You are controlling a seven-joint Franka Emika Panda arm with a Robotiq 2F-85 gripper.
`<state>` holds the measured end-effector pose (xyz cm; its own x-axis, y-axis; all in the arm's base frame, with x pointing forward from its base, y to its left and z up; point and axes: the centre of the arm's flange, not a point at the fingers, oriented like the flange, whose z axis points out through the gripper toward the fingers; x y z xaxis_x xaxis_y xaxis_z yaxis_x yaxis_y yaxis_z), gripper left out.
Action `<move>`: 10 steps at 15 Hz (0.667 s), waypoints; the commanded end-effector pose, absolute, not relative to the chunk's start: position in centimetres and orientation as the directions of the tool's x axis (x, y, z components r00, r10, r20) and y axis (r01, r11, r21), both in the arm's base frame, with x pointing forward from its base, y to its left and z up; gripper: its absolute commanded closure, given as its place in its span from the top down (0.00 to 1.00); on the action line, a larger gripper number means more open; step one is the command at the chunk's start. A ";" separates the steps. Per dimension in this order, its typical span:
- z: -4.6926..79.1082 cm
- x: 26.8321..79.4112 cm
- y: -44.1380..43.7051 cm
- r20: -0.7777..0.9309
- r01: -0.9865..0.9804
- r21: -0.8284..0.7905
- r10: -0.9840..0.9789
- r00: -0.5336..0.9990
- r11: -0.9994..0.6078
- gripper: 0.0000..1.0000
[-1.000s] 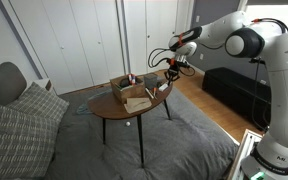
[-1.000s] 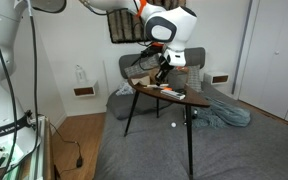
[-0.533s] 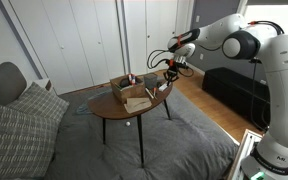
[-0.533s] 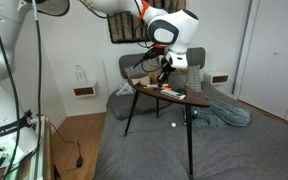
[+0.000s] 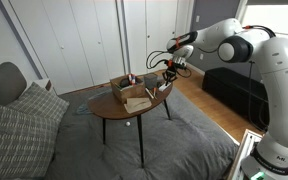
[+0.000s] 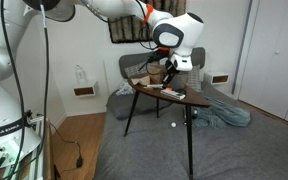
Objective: Press a button on the white remote controller
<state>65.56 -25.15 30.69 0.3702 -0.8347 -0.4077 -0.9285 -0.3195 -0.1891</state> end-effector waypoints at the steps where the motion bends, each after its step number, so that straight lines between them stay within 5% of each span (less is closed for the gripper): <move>1: 30.5 67.4 -25.7 -0.438 -0.935 -0.206 -0.827 0.352 -0.289 0.00; 10: 29.1 68.5 -26.0 -0.451 -0.948 -0.188 -0.834 0.316 -0.258 0.00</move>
